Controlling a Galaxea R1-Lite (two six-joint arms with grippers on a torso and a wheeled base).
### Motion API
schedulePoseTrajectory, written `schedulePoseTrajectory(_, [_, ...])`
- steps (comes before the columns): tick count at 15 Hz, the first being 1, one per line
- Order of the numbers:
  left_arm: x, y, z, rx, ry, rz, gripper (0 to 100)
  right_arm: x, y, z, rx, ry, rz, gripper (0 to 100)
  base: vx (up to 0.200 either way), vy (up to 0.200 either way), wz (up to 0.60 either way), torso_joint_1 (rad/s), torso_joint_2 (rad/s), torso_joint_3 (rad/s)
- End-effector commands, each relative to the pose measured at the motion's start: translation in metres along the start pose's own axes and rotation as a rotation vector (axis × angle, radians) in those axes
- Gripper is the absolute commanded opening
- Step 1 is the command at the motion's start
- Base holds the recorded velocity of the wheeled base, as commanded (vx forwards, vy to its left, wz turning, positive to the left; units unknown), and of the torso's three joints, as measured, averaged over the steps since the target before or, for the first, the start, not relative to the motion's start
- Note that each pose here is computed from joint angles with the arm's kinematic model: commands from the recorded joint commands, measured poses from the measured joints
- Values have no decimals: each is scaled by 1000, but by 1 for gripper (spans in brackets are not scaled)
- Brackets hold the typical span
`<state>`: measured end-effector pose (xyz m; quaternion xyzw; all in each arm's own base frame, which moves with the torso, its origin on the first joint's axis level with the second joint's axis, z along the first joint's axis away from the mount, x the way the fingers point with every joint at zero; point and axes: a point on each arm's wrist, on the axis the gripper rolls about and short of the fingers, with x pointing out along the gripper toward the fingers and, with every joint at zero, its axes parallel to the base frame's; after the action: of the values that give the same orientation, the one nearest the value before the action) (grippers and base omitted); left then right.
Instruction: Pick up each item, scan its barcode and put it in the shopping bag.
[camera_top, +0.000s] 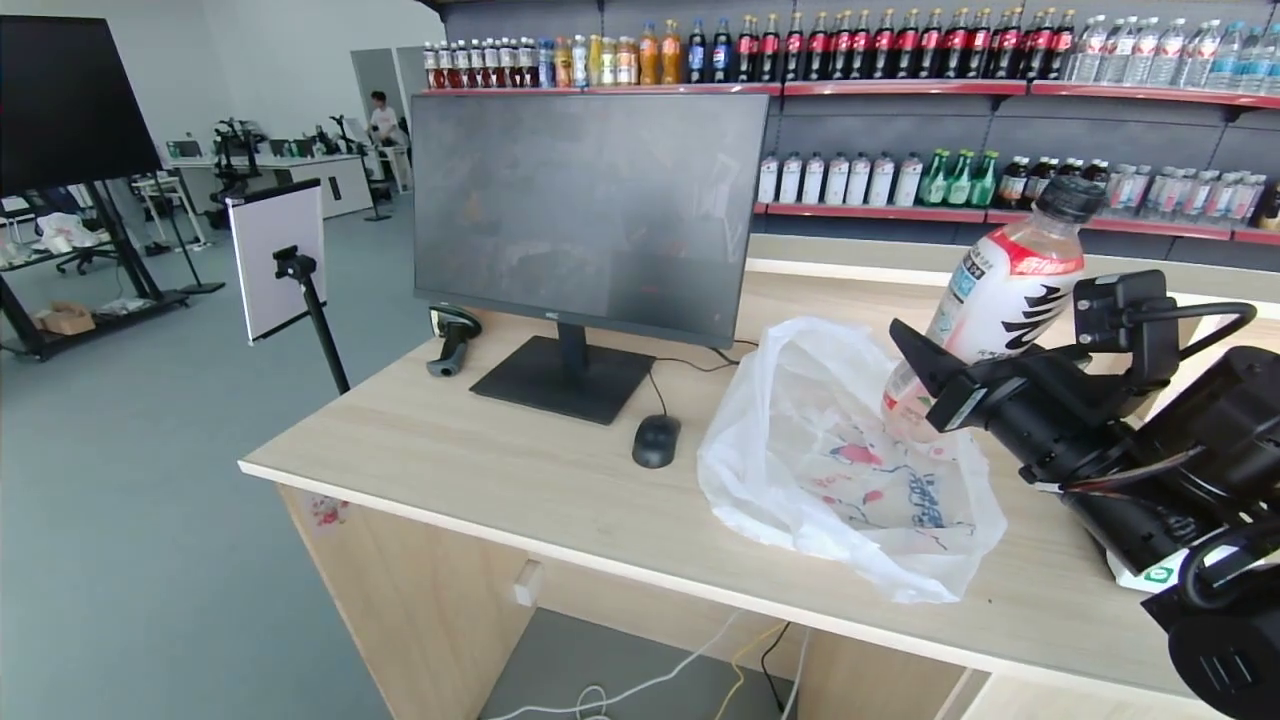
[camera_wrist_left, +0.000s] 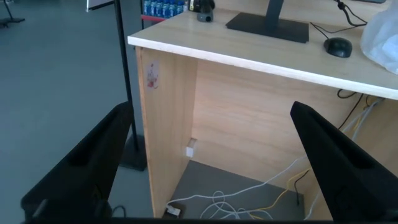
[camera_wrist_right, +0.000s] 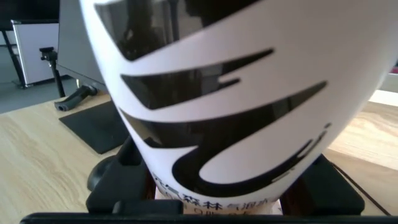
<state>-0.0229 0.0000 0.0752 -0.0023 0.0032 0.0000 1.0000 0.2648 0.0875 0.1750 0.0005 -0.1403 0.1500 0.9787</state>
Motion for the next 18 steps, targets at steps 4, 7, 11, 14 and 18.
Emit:
schedulePoseTrajectory(4, [0,0,0,0,0,0,100,1,8,-3,7,9,29,0,200,0,0,0,0,4])
schedulePoseTrajectory(7, [0,0,0,0,0,0,100,2,9,-4,8,12,33,0,67,0,0,-4,-1,-1])
schedulePoseTrajectory(11, [0,0,0,0,0,0,100,2,17,-7,14,21,58,0,0,0,0,0,0,0])
schedulePoseTrajectory(14, [0,0,0,0,0,0,100,2,19,-21,15,71,67,0,0,0,0,0,0,0])
schedulePoseTrajectory(18, [0,0,0,0,0,0,100,7,29,-41,20,132,94,0,0,0,0,0,0,0])
